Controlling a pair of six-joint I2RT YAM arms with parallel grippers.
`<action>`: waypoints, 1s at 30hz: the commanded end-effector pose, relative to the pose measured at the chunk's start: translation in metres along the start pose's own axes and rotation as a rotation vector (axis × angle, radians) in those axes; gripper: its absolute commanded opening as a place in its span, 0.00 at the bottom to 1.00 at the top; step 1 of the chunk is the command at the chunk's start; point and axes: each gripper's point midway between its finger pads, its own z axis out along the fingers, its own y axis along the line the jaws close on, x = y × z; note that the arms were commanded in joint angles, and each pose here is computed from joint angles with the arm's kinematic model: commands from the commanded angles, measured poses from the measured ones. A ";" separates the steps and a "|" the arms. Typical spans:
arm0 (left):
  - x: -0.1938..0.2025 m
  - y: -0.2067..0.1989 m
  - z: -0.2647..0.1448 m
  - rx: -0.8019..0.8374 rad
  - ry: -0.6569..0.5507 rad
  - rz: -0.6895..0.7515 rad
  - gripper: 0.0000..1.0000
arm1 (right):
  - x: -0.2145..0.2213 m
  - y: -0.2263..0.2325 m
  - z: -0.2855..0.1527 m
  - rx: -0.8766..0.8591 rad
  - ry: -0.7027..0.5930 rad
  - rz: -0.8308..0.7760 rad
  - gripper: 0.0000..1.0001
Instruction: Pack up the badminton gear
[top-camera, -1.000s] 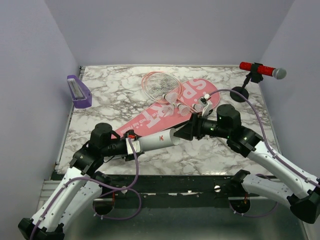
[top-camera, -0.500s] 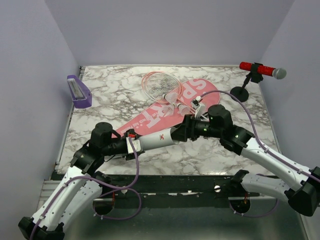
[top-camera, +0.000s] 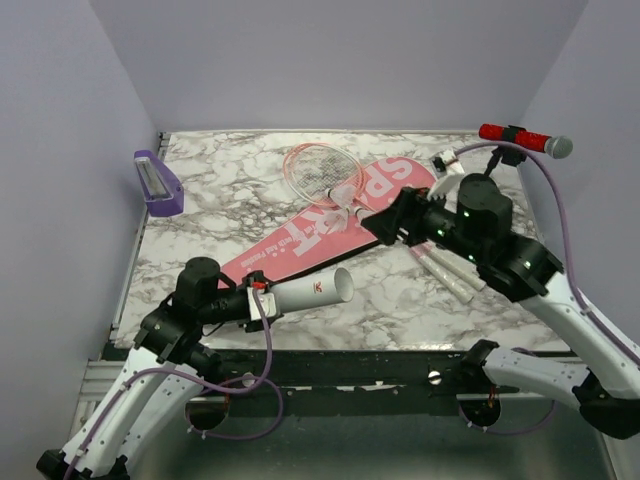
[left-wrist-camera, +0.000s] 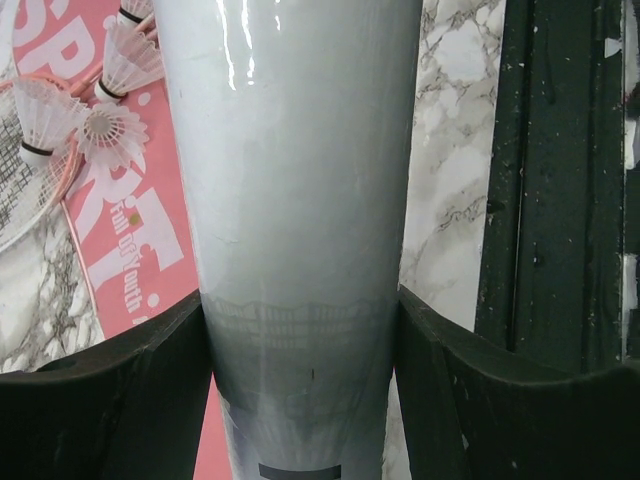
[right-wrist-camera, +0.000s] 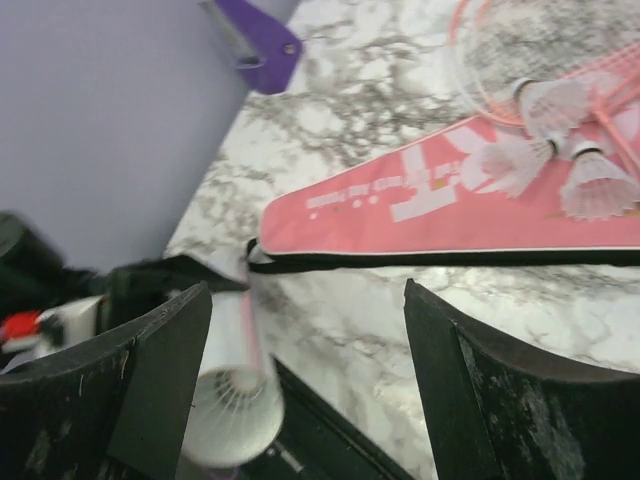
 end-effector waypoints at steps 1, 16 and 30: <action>0.005 -0.008 -0.007 0.006 0.031 -0.011 0.48 | 0.009 -0.076 0.057 0.343 0.075 -0.037 0.85; -0.001 -0.010 -0.025 -0.050 0.062 -0.089 0.50 | 0.030 -0.190 0.248 0.312 0.211 0.197 0.75; -0.006 -0.002 -0.026 -0.080 0.048 -0.046 0.50 | 0.064 -0.209 0.285 0.314 0.243 0.351 0.71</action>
